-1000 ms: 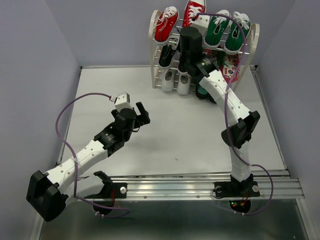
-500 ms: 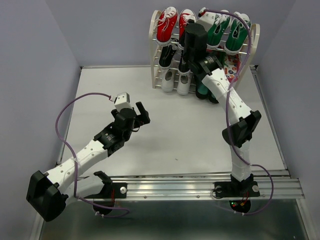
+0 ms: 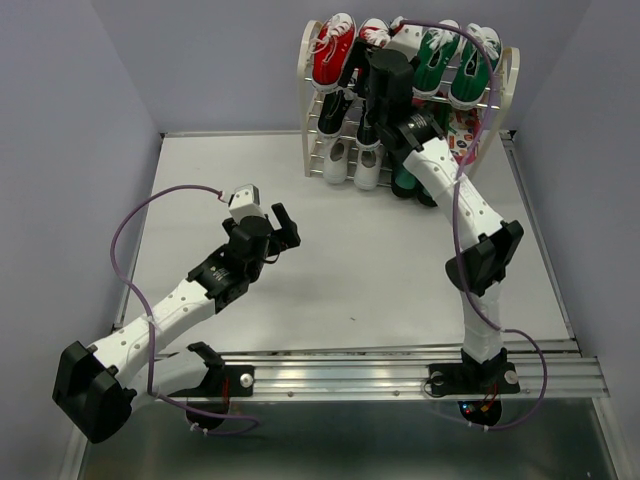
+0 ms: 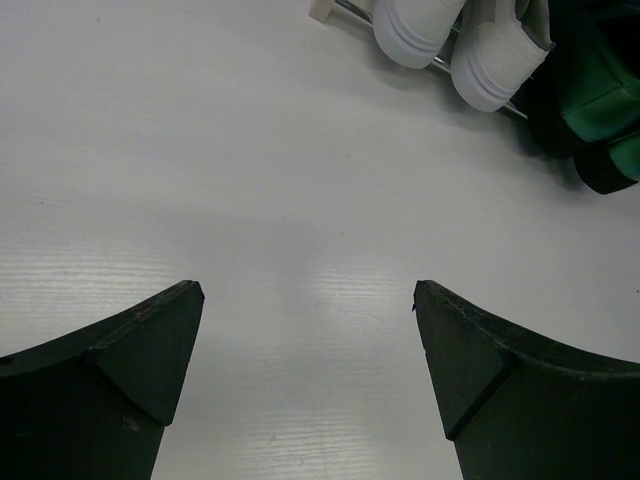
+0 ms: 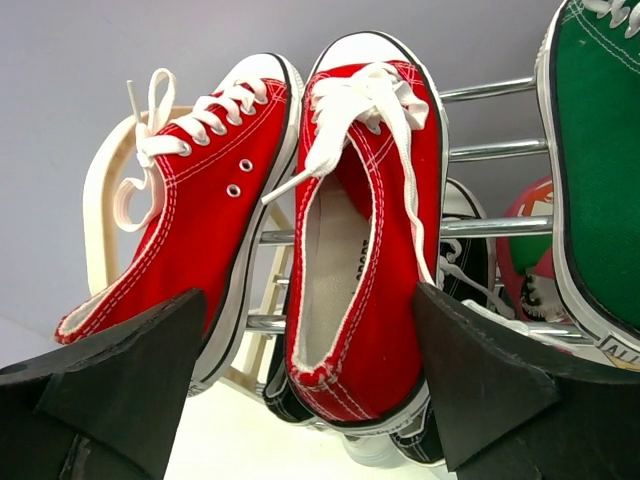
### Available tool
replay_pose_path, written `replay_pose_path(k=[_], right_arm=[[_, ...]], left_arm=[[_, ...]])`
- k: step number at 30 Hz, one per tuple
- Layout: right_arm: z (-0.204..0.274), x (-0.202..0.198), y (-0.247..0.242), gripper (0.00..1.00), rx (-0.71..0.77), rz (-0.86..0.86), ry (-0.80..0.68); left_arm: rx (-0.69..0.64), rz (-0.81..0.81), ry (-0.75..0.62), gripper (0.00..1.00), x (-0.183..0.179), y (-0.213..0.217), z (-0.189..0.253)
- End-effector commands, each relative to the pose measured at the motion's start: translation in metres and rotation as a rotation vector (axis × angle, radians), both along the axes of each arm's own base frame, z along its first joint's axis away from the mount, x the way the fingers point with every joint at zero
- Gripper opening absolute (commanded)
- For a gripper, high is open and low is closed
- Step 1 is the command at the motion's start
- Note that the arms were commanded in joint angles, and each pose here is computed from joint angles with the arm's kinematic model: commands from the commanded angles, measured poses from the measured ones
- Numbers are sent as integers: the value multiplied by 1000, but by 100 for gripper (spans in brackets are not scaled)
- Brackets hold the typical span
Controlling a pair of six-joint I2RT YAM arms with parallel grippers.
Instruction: Place and organize the shoes onto the shoe shelf
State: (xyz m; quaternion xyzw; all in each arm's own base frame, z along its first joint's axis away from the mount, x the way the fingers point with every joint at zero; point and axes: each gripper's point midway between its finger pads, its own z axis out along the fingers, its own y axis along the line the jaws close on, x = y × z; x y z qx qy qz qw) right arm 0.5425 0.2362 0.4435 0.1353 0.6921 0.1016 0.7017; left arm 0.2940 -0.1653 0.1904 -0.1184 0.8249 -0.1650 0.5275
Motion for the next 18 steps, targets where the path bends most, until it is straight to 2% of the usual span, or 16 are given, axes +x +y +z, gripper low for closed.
replay_pose_path(k=[1,4,9,18], right_arm=[[34,-19,-3,90,25,59,-65],[28,-27,-9,91,26,51,-42],[18,-38,-3,100,47,112,-12],[14,-38,17,100,76,207,5]], left_arm=[[-37,9,-61,99,5,0,28],[-43,12,-65,99,3,1,29],[-55,11,-71,99,3,1,32],[-58,8,-66,99,1,1,30]])
